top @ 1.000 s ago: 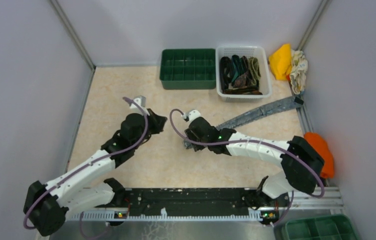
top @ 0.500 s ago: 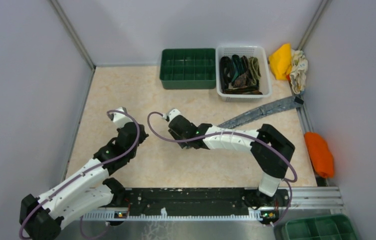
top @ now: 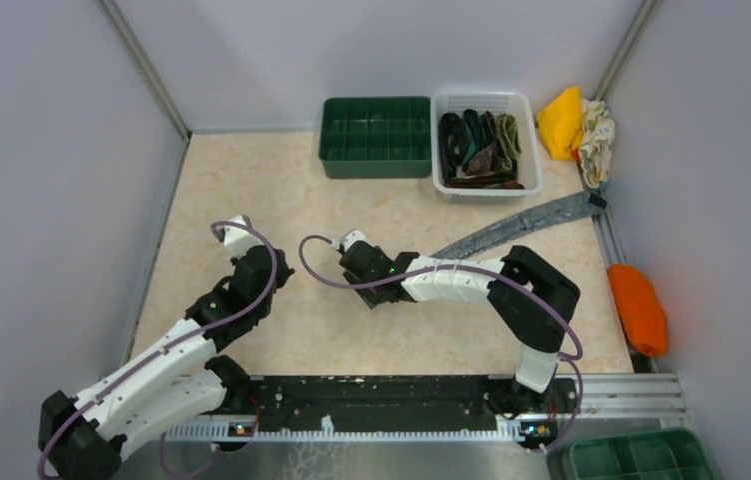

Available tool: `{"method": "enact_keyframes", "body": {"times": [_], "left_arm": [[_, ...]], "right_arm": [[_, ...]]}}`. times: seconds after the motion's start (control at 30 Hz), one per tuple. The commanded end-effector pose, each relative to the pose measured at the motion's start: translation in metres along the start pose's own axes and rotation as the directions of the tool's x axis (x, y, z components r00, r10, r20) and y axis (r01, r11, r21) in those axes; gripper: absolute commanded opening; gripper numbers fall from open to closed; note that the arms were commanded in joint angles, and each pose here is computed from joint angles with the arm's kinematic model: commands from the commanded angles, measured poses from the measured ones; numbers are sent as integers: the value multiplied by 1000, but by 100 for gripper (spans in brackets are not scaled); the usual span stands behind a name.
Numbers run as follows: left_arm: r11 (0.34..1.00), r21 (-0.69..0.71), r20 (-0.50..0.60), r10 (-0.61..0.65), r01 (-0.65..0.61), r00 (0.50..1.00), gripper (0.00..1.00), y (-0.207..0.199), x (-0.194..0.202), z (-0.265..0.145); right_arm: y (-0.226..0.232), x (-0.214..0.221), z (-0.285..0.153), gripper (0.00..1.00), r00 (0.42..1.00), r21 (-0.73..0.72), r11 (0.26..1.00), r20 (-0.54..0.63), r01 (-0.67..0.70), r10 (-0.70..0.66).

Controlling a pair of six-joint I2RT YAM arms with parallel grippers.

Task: Roll the ties
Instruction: Roll the tie at the center of the board.

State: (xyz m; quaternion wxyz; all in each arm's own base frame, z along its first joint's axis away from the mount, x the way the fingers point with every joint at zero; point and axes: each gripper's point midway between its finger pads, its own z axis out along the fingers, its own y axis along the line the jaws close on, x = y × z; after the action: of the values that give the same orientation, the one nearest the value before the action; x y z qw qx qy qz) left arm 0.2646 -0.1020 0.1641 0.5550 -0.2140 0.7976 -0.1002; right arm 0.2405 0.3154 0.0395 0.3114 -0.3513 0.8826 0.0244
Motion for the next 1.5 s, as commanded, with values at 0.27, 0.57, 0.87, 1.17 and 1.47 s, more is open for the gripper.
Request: {"method": "enact_keyframes", "body": {"times": [0.27, 0.57, 0.87, 1.17, 1.47], "left_arm": [[1000, 13, 2, 19, -19, 1000, 0, -2, 1, 2], [999, 18, -8, 29, -29, 1000, 0, -4, 2, 4], [1000, 11, 1, 26, -26, 1000, 0, -8, -1, 10], [992, -120, 67, -22, 30, 998, 0, 16, -36, 20], [999, -50, 44, -13, 15, 999, 0, 6, -41, 29]], "right_arm": [[9, 6, -14, 58, 998, -53, 997, 1, -58, 58], [-7, 47, -5, 43, 994, 41, 997, -91, -61, 64], [3, 30, -2, 22, 994, -3, 995, -37, -103, 103], [79, -51, -29, 12, 955, -463, 848, 16, -256, 296], [90, -71, -38, 10, 846, -723, 505, -212, -472, 488]]}}
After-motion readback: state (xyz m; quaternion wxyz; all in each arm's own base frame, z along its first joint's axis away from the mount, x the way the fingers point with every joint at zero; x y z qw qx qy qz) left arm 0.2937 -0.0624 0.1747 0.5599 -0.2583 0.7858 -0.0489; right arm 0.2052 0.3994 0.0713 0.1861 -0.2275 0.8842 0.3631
